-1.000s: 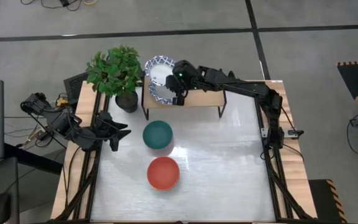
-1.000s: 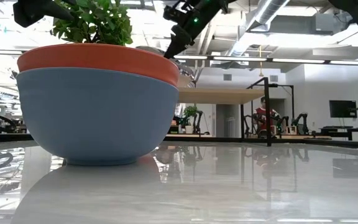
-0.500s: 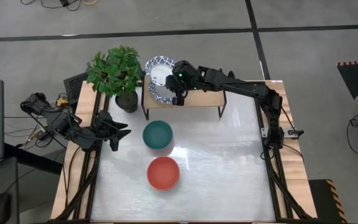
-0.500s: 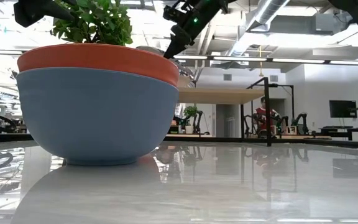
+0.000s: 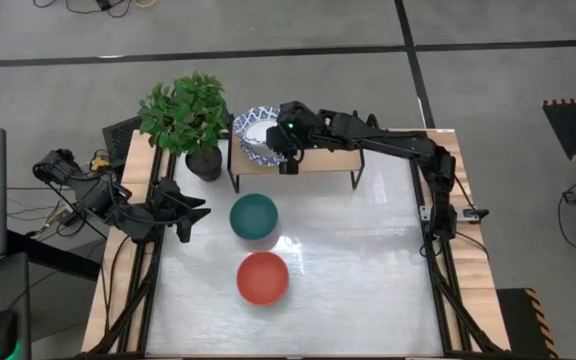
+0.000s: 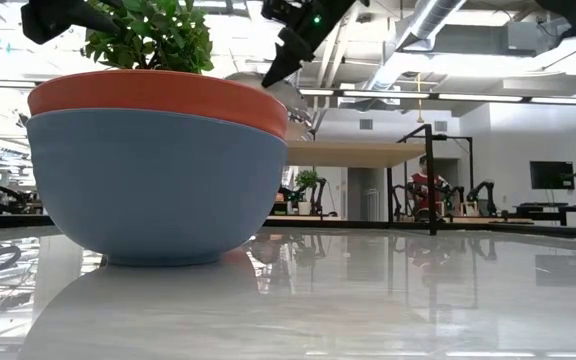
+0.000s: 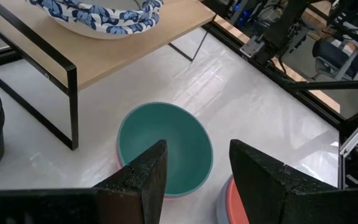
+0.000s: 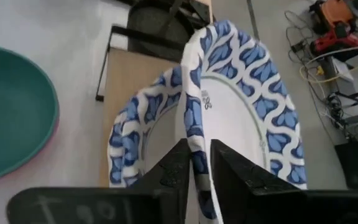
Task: Place and stack bowls onto a shelf
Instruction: Stack the white bowl on top of the white bowl on the shelf
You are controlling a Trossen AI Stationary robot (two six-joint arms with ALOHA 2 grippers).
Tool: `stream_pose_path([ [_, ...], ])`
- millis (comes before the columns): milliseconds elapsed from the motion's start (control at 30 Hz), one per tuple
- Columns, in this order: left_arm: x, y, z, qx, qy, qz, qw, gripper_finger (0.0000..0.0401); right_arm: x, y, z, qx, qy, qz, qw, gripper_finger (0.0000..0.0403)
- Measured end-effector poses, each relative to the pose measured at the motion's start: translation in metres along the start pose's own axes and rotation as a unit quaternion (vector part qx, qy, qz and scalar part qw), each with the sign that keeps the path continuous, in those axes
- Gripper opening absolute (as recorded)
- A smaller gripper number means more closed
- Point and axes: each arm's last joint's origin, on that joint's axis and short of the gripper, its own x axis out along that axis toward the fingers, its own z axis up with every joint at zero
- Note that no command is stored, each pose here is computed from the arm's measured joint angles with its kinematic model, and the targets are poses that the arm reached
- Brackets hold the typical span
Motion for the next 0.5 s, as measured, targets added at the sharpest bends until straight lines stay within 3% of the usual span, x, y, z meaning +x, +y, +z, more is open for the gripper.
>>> stream_pose_path([
  [500,0.0000,0.0005,0.0008,-0.018,-0.014,0.009,1.000,0.0158,-0.0058,0.0004,-0.0016,0.029,0.003,0.020,0.999,0.0236],
])
